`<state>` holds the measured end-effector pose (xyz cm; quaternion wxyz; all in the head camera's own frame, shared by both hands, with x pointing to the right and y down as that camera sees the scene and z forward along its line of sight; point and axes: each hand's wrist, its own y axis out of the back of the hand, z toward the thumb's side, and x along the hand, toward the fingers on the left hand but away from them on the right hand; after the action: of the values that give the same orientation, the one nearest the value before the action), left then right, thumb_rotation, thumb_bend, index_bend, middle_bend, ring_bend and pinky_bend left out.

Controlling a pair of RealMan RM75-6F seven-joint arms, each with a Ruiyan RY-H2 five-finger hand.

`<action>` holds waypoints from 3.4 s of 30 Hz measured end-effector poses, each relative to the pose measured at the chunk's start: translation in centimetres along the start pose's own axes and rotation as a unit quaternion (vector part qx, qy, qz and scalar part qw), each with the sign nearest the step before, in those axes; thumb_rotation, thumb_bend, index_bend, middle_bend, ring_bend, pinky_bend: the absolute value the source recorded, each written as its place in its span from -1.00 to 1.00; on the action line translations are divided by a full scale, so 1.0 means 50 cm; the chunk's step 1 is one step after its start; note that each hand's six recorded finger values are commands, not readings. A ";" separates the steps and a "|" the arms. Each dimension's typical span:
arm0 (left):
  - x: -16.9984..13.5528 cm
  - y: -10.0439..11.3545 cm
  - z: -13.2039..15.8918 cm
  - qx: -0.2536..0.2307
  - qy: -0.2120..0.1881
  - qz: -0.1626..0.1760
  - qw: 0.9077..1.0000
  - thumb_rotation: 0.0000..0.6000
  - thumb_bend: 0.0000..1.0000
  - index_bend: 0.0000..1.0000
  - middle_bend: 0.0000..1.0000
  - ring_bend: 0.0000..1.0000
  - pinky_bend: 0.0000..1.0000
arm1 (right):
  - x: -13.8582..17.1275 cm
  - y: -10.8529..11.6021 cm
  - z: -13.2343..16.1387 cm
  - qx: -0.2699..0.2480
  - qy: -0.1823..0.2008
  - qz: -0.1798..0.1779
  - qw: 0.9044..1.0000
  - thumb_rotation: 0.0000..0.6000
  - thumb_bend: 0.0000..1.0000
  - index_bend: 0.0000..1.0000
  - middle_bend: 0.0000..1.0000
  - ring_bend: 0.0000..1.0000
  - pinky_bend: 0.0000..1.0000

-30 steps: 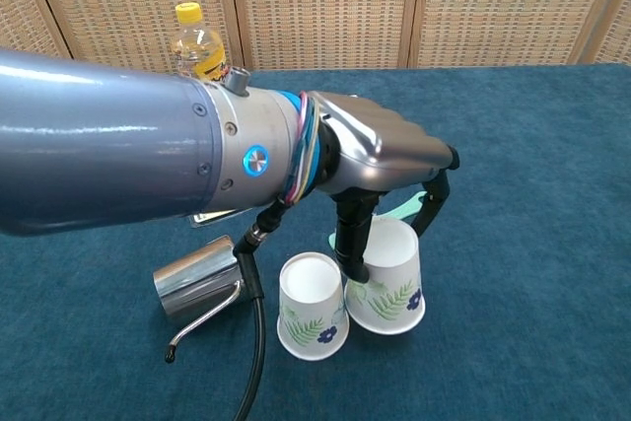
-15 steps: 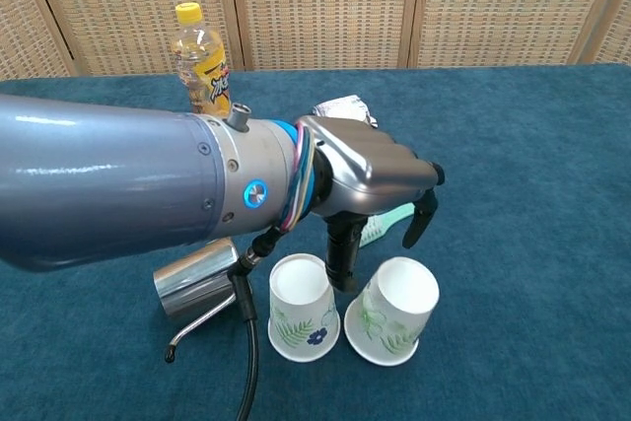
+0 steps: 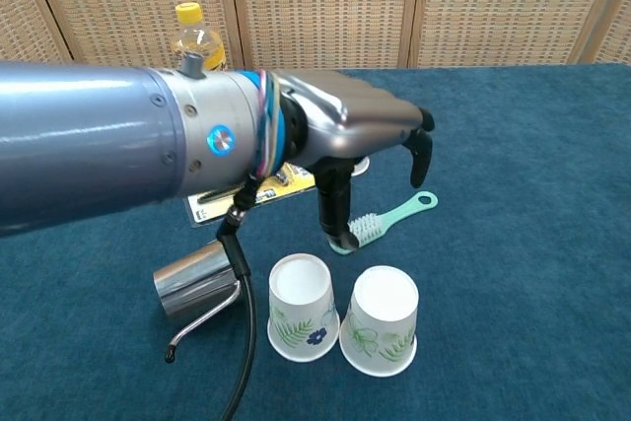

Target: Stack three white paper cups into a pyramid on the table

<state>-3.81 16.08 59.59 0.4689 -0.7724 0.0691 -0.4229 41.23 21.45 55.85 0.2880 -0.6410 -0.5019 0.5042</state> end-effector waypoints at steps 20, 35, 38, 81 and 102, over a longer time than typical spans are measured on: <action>-0.304 -0.054 -0.301 -0.088 0.157 0.164 0.970 1.00 -0.55 -0.52 -1.00 -1.00 -1.00 | 0.003 -0.027 0.022 0.030 0.011 0.012 0.999 1.00 -0.86 -0.85 -1.00 -1.00 -1.00; -0.528 -0.225 -0.398 -0.096 0.266 0.177 0.943 1.00 -0.55 -0.53 -1.00 -1.00 -1.00 | 0.003 -0.047 0.045 0.057 0.027 0.015 0.998 1.00 -0.86 -0.85 -1.00 -1.00 -1.00; -0.547 -0.246 -0.401 -0.094 0.272 0.174 0.942 1.00 -0.55 -0.53 -1.00 -1.00 -1.00 | -0.001 -0.056 0.055 0.063 0.035 0.020 0.997 1.00 -0.86 -0.85 -1.00 -1.00 -1.00; -0.530 -0.324 -0.471 -0.132 0.294 0.139 0.936 1.00 -0.55 -0.53 -1.00 -1.00 -1.00 | -0.413 -0.326 0.588 0.131 0.174 0.123 0.968 1.00 -0.86 -0.69 -1.00 -1.00 -1.00; -0.510 -0.348 -0.485 -0.134 0.299 0.117 0.938 1.00 -0.55 -0.53 -1.00 -1.00 -1.00 | -0.493 -0.401 0.541 0.153 0.134 0.157 0.966 1.00 -0.86 -0.44 -1.00 -1.00 -1.00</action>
<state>-42.40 22.34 63.14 0.3653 -0.6524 0.3522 -0.5629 9.14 1.36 73.40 0.3650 -0.7216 -0.2688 0.5233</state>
